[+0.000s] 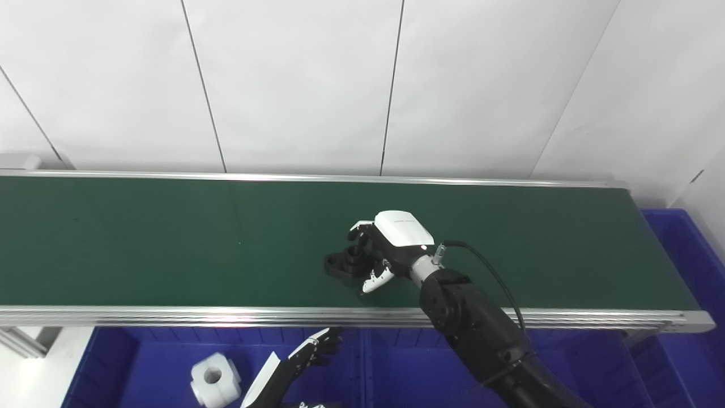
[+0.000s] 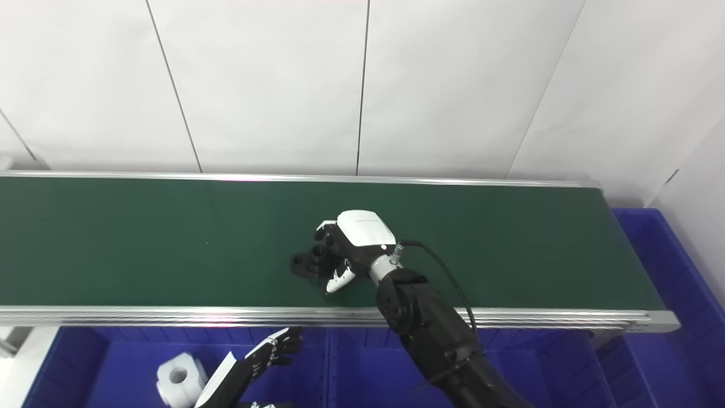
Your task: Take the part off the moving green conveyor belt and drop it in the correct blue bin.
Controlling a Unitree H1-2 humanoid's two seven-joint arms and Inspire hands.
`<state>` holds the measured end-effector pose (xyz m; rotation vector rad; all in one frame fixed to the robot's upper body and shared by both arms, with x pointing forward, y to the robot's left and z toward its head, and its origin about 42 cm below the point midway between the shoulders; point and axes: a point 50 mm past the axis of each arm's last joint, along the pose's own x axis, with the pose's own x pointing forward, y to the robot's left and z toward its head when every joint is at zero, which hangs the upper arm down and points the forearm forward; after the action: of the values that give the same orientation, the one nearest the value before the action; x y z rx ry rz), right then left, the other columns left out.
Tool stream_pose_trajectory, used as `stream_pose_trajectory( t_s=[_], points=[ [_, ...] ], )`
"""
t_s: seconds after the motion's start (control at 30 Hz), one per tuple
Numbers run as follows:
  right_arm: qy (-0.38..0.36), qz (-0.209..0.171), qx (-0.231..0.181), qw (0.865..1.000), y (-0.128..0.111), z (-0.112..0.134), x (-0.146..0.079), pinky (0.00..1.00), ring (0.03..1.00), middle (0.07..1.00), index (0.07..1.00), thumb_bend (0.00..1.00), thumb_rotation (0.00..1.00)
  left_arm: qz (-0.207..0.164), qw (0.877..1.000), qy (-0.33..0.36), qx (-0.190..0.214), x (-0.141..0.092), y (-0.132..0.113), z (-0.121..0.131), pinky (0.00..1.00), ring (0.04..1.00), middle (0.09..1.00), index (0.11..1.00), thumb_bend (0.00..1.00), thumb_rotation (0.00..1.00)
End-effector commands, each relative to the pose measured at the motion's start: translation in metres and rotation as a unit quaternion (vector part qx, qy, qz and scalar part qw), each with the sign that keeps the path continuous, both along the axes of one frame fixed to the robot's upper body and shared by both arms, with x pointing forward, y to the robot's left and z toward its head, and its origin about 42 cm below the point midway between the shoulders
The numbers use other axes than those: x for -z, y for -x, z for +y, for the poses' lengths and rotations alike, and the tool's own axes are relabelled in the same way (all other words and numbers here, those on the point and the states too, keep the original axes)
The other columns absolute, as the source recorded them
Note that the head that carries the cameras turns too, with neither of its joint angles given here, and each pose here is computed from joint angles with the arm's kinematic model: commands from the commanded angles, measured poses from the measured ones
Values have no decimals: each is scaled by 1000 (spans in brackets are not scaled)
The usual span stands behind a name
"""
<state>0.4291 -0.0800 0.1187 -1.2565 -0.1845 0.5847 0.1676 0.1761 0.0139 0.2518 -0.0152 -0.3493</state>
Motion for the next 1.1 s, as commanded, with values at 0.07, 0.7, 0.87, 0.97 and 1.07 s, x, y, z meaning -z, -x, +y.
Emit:
stream_pose_trajectory(
  t_s=[0.07, 0.7, 0.87, 0.97, 1.07],
  points=[
    [-17, -28, -41, 999, 9, 13, 1, 411, 489, 562, 588, 533, 95, -37, 999, 11, -1, -13, -5, -1, 759, 821, 854, 877, 758, 661],
    [-23, -54, -46, 997, 10, 14, 4, 427, 494, 559, 496, 505, 132, -37, 999, 7, 0, -11, -7, -1, 763, 826, 859, 880, 756, 660],
    [-31, -59, -46, 997, 10, 12, 1, 452, 514, 575, 495, 505, 132, -35, 999, 13, 3, -11, -7, -1, 771, 833, 865, 883, 747, 650],
    [-61, -72, -43, 995, 11, 8, -11, 411, 486, 564, 495, 504, 131, -37, 999, 7, 2, -11, -7, -1, 755, 821, 855, 881, 747, 664],
    [-92, -89, -35, 991, 13, 1, -28, 379, 459, 548, 495, 504, 130, -37, 999, 10, 1, -12, -7, -2, 762, 827, 861, 881, 743, 654]
  ],
)
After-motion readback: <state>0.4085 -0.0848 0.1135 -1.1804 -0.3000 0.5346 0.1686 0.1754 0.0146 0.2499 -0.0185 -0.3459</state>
